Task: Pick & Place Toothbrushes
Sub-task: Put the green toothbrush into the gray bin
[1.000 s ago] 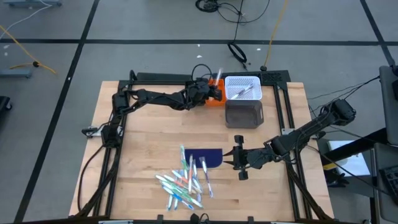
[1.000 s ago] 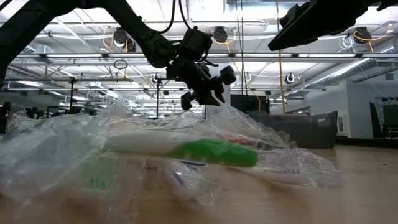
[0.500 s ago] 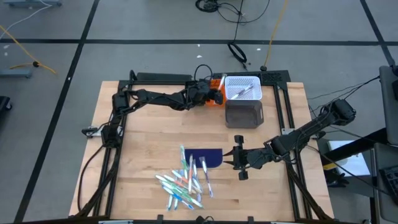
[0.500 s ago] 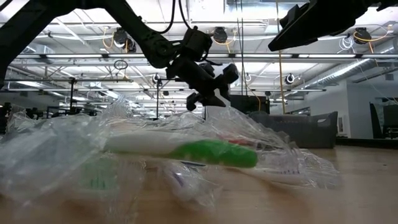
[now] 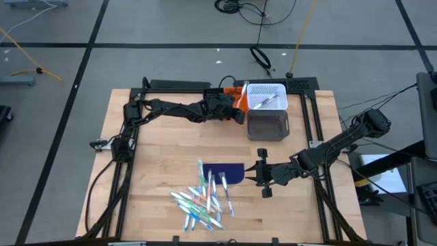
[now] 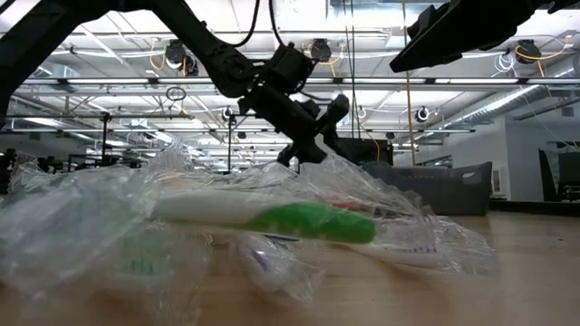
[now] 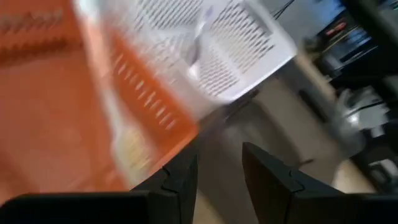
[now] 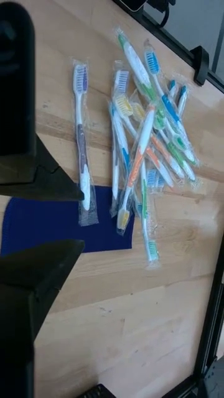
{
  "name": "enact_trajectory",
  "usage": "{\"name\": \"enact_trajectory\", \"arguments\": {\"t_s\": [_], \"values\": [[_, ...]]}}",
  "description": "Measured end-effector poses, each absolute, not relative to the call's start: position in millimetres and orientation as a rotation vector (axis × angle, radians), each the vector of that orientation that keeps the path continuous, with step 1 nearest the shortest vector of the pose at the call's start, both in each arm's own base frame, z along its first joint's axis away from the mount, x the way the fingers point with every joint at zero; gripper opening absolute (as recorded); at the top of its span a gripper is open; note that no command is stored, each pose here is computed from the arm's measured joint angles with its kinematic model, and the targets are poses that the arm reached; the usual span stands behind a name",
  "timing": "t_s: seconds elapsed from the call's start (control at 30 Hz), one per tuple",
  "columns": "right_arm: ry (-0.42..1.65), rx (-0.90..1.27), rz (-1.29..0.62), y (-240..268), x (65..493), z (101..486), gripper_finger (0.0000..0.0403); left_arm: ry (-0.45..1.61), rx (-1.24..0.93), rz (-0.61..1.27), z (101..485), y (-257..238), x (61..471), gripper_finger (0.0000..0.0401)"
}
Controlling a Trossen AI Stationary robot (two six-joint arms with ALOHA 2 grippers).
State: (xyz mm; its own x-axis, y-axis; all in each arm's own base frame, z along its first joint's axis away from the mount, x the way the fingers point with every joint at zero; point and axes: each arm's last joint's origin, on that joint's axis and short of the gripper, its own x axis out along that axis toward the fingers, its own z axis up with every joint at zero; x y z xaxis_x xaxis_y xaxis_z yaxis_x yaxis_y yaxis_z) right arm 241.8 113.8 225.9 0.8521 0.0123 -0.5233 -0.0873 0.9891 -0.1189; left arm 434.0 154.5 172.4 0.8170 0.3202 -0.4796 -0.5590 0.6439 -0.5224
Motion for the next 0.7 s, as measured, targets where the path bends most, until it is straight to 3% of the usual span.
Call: {"name": "enact_trajectory", "arguments": {"t_s": [0.43, 0.7], "values": [[0.548, -0.140, 0.051, 113.8, 241.9, 226.0, 0.0102, 0.357, -0.740, 0.554, 171.3, 156.5, 432.6, 0.0122], [0.548, -0.130, 0.048, 113.8, 241.8, 226.0, 0.0102, 0.430, -0.710, 0.544, 169.1, 153.2, 429.8, 0.0085]]}}
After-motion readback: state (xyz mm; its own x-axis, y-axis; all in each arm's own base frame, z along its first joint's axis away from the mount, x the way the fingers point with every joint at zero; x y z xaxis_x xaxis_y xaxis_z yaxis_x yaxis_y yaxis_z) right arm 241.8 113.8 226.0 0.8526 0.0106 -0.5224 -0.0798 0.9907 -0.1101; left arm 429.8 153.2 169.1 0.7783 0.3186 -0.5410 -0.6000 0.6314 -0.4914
